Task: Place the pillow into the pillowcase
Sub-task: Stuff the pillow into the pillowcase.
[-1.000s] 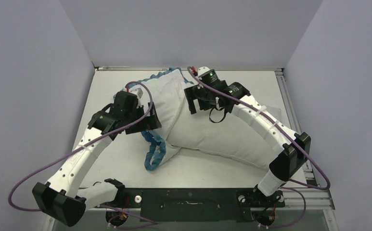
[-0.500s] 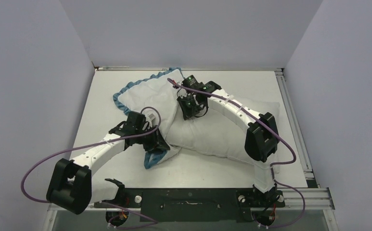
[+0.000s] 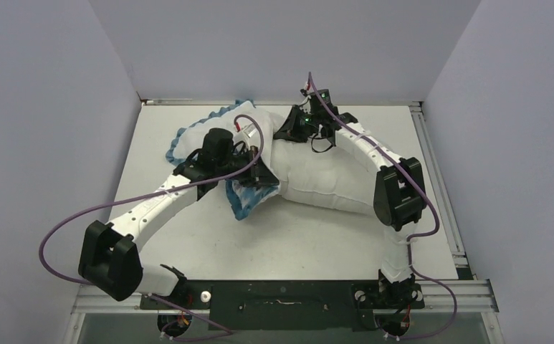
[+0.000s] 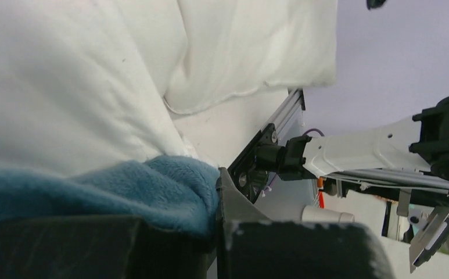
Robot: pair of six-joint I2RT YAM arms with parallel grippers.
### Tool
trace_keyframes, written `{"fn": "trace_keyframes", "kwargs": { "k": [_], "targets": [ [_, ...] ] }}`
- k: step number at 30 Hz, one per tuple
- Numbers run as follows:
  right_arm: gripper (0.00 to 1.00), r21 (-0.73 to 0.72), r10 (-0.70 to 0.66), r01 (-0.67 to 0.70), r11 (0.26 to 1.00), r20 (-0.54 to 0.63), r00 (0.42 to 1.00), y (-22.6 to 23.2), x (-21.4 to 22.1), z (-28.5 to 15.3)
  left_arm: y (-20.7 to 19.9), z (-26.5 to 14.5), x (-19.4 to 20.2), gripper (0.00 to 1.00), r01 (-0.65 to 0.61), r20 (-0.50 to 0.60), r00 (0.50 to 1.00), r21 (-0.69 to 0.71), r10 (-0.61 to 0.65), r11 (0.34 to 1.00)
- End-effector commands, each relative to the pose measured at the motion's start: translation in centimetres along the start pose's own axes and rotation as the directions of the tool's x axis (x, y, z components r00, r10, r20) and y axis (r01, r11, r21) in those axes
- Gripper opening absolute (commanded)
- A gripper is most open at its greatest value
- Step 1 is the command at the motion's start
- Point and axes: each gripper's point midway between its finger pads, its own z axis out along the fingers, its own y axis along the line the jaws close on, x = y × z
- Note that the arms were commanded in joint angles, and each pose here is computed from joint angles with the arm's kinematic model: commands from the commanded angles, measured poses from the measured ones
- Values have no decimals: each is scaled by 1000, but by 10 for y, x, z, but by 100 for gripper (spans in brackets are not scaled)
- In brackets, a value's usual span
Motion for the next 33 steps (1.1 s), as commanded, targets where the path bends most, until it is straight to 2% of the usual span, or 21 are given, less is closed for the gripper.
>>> {"fn": "trace_keyframes", "kwargs": {
  "k": [1,3,4,5,6,7,9,11,13,15,16,18,20,23,26,29,33],
  "targets": [
    [5,-111,32,-22,994,95,995,39,-9,14,-28,4,30,4,-75,-131,988,92,87,993],
    [5,-95,9,0,996,89,996,36,-6,11,-3,4,41,7,-50,-171,984,-20,45,999],
    [5,-81,-17,24,996,87,996,33,-5,9,7,2,46,13,-49,-193,981,-60,37,997],
    [7,-64,-42,48,997,83,996,31,-4,6,14,0,50,22,-49,-205,978,-97,28,994],
    [13,-40,-69,72,997,79,995,27,-3,2,20,-3,53,35,-50,-215,976,-134,20,990],
    [25,-19,-99,101,995,76,992,25,-3,-2,22,-6,54,48,-60,-215,976,-149,26,987],
    [50,24,-151,150,988,62,987,20,-3,-12,18,-15,53,66,-81,-208,977,-156,47,984],
    [71,64,-188,183,981,73,980,17,-10,-25,10,-26,48,79,-103,-168,983,-151,77,983],
    [90,92,-214,204,975,115,970,16,-25,-36,7,-39,40,87,-86,-117,991,-150,69,985],
    [99,123,-238,220,968,155,959,14,-44,-45,8,-51,32,88,-33,-61,998,-137,25,990],
    [94,141,-249,227,964,170,954,11,-54,-48,9,-58,29,89,2,-32,999,-123,-6,992],
    [90,188,-252,217,958,188,949,-4,-73,-51,11,-69,19,89,66,37,997,-71,-63,995],
    [90,225,-240,193,955,205,949,-22,-92,-55,12,-79,7,91,113,111,987,-2,-112,994],
    [90,276,-207,144,950,215,954,-52,-112,-57,19,-86,1,91,199,166,964,74,-209,977],
    [90,330,-181,116,937,174,968,-79,-118,-51,41,-84,1,91,304,215,927,48,-307,951],
    [90,377,-152,119,919,60,987,-106,-97,-39,69,-77,1,90,381,258,895,-16,-364,924],
    [90,351,-74,107,930,-107,992,-130,-35,-37,89,-66,-24,86,409,314,869,-24,-382,912]
  ]
}}
